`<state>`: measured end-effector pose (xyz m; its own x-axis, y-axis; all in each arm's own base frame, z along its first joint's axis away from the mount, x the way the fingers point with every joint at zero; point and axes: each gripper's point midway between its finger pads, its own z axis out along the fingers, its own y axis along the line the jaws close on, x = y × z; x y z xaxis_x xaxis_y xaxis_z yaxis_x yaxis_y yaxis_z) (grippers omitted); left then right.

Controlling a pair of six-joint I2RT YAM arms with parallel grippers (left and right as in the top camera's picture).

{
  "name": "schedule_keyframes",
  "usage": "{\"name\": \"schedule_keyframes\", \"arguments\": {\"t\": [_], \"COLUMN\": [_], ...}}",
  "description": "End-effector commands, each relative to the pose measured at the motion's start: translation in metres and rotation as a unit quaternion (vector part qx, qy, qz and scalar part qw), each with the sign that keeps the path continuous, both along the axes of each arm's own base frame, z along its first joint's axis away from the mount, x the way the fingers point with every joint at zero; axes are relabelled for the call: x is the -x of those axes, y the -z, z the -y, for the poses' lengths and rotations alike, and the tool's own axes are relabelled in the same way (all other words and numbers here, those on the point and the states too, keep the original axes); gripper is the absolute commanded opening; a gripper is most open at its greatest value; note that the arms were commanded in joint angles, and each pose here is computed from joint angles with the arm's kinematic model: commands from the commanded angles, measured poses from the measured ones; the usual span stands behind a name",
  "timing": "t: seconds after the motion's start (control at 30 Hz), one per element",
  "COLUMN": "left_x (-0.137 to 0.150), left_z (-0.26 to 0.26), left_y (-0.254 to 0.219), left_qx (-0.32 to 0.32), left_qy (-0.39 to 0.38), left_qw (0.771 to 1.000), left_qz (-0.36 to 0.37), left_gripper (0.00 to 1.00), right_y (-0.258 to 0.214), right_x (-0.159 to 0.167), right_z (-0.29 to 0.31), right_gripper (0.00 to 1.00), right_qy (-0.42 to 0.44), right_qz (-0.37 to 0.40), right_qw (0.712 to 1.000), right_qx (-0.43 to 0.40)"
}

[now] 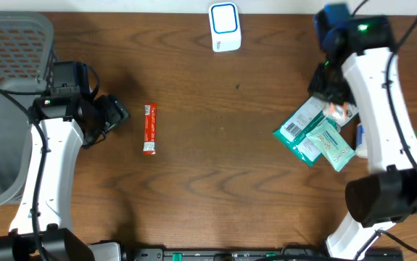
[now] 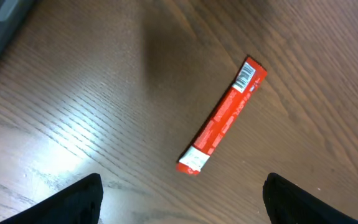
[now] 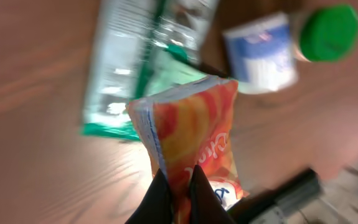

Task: Scan the item barcode
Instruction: 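Move the snack packet to the right edge and set it down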

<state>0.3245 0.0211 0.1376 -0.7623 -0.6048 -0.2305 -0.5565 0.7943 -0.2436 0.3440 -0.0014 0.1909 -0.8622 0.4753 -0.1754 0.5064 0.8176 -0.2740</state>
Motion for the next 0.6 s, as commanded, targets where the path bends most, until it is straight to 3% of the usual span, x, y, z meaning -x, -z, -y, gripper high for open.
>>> {"name": "schedule_keyframes", "arguments": {"t": [0.0,0.2,0.23,0.27,0.3,0.33,0.37,0.57], "left_x": [0.000,0.000,0.000,0.000,0.000,0.000,0.000,0.000], "left_z": [-0.001,-0.001,-0.001,-0.001,-0.001,-0.001,-0.001,-0.001], "left_y": [0.000,0.000,0.000,0.000,0.000,0.000,0.000,0.000], "left_qx": [-0.002,-0.002,-0.002,-0.002,-0.002,-0.002,-0.002,-0.002], "left_qy": [-0.003,-0.003,-0.003,-0.003,-0.003,-0.003,-0.003,-0.003], "left_qw": [1.000,1.000,1.000,1.000,1.000,1.000,1.000,1.000], "left_qz": [-0.001,-0.001,-0.001,-0.001,-0.001,-0.001,-0.001,-0.001], "left_gripper": [0.84,0.85,0.85,0.85,0.85,0.85,0.85,0.85], "right_y": [0.034,0.099,0.106,0.109,0.110,0.110,0.110,0.111], "right_x": [0.006,0.009,0.008,0.007,0.008,0.008,0.008,0.010], "right_z": [0.024,0.025,0.025,0.025,0.025,0.025,0.025,0.023], "right_gripper": [0.01,0.01,0.08,0.38,0.84,0.95,0.99,0.99], "right_qy": [0.038,0.016,0.010,-0.001,-0.009,-0.014,-0.024,-0.045], "right_qz": [-0.013,-0.020,-0.018,-0.019,-0.024,-0.026,-0.031,-0.044], "right_qw": [0.996,0.997,0.997,0.997,0.997,0.997,0.997,0.996], "right_qx": [0.075,0.074,0.073,0.073,0.073,0.073,0.072,0.067]}}
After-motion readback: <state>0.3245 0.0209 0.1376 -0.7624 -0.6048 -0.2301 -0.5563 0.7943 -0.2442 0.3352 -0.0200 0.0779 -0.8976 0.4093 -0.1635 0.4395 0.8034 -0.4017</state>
